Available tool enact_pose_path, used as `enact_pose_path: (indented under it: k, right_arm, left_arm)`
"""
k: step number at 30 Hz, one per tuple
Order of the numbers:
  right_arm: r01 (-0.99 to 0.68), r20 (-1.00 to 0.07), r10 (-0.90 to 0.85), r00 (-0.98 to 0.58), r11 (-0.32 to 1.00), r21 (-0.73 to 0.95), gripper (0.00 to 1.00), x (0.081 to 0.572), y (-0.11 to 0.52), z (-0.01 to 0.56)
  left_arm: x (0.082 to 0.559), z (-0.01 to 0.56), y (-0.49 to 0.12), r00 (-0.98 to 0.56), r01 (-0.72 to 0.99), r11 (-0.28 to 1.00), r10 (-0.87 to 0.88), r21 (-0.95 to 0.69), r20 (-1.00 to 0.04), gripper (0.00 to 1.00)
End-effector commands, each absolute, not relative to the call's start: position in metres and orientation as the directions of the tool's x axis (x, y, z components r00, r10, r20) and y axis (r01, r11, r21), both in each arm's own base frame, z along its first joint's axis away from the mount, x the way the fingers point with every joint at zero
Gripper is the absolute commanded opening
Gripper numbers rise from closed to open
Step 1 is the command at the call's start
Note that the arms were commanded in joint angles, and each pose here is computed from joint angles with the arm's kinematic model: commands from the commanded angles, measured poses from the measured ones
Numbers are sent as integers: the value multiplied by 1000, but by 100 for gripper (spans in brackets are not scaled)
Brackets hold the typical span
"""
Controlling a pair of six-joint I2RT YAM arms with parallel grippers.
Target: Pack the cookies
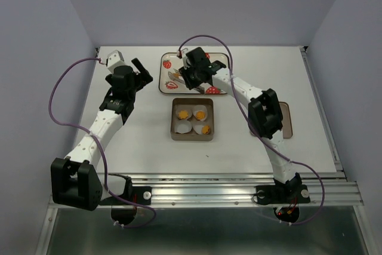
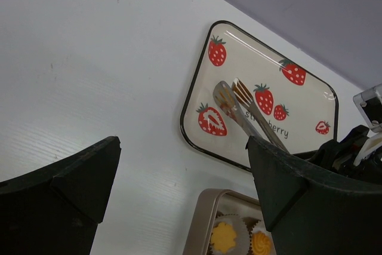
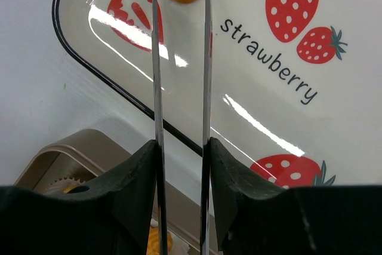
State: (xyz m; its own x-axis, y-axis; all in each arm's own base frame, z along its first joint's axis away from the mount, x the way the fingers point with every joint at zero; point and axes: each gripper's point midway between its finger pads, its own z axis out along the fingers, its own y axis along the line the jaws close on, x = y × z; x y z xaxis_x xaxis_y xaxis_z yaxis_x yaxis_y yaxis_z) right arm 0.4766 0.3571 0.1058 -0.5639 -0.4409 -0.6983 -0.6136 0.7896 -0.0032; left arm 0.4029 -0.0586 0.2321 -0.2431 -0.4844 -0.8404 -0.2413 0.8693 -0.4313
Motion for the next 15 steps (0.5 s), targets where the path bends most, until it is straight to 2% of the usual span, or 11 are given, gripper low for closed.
enact_pose_path:
  k: [1,7,15]
  right_arm:
    - [-616,-829,-365,-424,787,-32,32,486,357,198]
    - [-682,-879,-345,-330,731,-31,31,450,346,235]
    - [-748,-869,-323,-374,660,76,31,362,313,232]
  left_arm:
    - [400,259,-52,-167,-231,855,-506,-465,-846,99]
    - [397,258,-57,-178,-205,854,-513,-478,-840,99]
    - [397,249,-66,-211,-176,853,-521,-492,-827,99]
